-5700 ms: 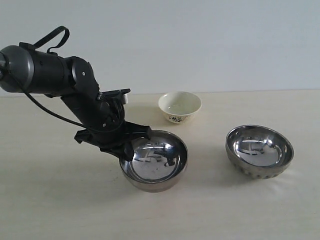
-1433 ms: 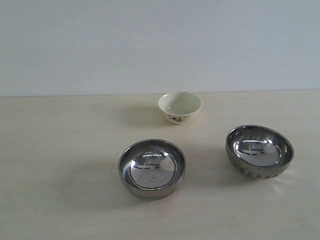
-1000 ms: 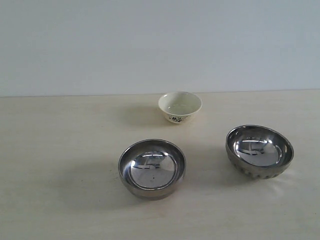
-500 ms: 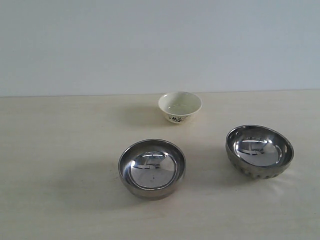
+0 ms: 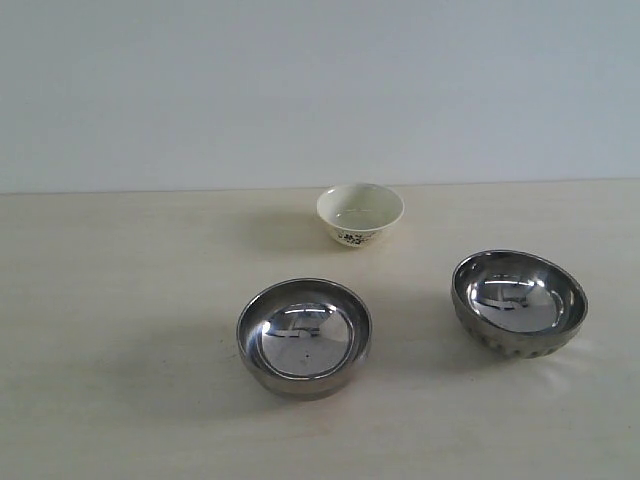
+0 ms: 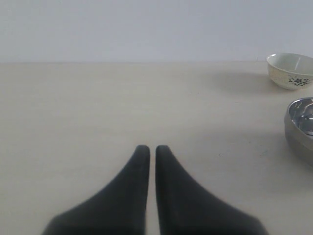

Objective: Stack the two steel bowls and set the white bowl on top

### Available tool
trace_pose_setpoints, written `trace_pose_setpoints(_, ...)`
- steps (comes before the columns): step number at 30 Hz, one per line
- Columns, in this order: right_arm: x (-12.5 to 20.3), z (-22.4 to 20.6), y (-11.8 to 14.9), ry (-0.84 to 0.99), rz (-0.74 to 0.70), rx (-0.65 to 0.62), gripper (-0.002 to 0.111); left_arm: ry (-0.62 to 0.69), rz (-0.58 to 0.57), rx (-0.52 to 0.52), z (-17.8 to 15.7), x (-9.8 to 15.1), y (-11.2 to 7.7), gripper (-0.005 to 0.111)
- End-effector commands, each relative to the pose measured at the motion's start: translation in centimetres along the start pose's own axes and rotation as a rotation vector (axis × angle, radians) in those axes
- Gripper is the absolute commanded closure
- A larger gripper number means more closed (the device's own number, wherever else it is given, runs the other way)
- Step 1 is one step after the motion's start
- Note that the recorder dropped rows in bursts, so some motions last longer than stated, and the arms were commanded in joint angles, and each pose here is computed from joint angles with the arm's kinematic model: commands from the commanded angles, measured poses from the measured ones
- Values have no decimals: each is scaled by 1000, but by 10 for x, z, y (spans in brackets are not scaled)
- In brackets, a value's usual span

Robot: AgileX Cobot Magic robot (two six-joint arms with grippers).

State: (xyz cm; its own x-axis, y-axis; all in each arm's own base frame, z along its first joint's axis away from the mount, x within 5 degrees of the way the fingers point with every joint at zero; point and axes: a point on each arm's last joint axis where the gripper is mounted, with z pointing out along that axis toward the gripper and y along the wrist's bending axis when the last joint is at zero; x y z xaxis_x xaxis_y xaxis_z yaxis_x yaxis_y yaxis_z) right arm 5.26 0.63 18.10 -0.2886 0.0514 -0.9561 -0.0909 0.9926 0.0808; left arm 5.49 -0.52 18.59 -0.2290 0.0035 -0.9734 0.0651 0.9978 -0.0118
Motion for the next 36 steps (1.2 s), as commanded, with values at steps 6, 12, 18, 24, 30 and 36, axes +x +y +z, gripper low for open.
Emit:
trace_pose_setpoints(6, 1, 0, 0, -7, 0, -1, 108, -3, -20, -11, 0, 1, 1, 103)
trace_pose_setpoints(12, 1, 0, 0, -7, 0, -1, 108, -3, -20, -11, 0, 1, 1, 103)
trace_pose_setpoints(18, 1, 0, 0, -7, 0, -1, 108, -3, -20, -11, 0, 1, 1, 103)
trace_pose_setpoints(24, 1, 0, 0, -7, 0, -1, 108, -3, -20, -11, 0, 1, 1, 103)
trace_pose_setpoints(30, 1, 0, 0, -9, -28, 2, 108, -3, -20, -11, 0, 1, 1, 103)
trace_pose_setpoints(36, 1, 0, 3, 2, 240, -34, 108, -3, -20, -11, 0, 1, 1, 103)
